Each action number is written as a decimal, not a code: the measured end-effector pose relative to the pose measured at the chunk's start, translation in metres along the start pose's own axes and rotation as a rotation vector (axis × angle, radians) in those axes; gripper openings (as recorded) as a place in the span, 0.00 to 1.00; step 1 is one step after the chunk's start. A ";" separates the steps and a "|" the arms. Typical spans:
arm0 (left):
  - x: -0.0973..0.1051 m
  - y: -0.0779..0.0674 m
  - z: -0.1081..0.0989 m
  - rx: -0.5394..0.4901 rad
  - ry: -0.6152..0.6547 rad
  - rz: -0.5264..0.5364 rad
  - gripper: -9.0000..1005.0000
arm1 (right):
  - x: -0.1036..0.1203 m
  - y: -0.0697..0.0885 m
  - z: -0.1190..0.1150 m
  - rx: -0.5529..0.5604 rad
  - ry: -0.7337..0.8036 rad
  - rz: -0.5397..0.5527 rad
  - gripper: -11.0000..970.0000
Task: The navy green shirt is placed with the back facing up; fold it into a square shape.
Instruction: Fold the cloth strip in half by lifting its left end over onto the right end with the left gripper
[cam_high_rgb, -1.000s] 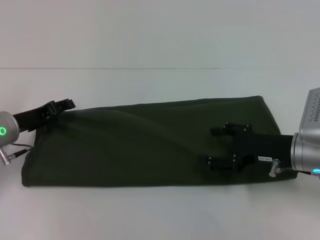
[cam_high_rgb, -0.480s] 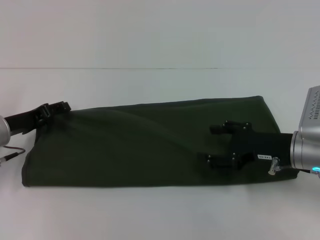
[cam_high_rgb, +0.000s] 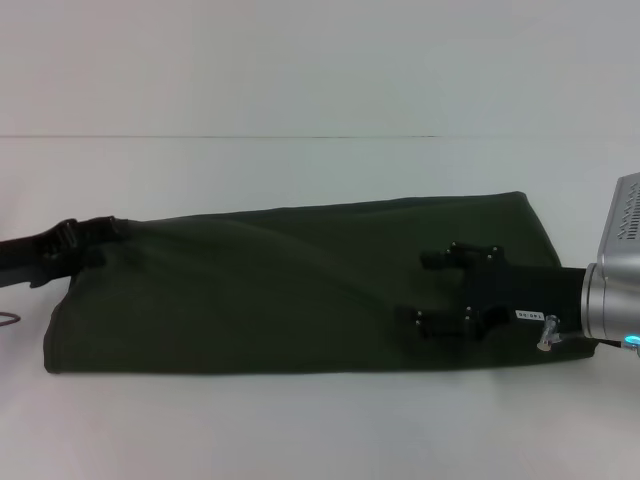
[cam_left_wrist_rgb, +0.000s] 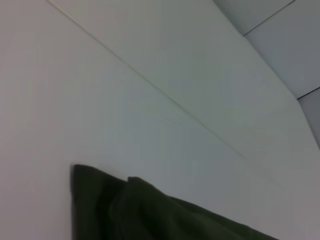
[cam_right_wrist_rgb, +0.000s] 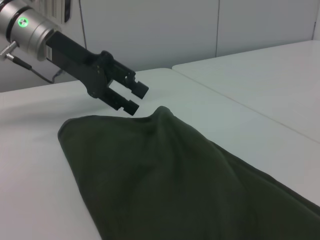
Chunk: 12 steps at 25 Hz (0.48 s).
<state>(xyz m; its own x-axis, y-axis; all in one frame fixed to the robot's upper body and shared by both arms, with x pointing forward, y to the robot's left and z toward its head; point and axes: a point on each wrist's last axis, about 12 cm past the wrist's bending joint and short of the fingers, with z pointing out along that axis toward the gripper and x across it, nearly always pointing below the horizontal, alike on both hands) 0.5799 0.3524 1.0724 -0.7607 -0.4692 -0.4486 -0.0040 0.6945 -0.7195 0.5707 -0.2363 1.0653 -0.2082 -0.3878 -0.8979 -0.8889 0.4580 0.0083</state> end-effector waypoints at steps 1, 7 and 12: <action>0.001 0.001 0.001 -0.009 0.000 -0.001 0.69 | 0.000 0.000 0.000 -0.001 0.000 -0.001 0.91; 0.011 0.010 0.004 -0.058 0.020 0.002 0.69 | -0.001 0.000 0.001 0.000 0.000 -0.003 0.91; 0.012 0.018 -0.002 -0.093 0.012 -0.002 0.69 | -0.001 -0.001 0.001 0.001 0.000 -0.002 0.91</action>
<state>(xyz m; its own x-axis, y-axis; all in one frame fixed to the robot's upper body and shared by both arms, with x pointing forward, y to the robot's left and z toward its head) 0.5696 0.3603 1.0549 -0.7681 -0.4644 -0.4408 -0.0653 0.7416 -0.6676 0.5716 -0.2358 1.0659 -0.2062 -0.3883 -0.8982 -0.8890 0.4579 0.0061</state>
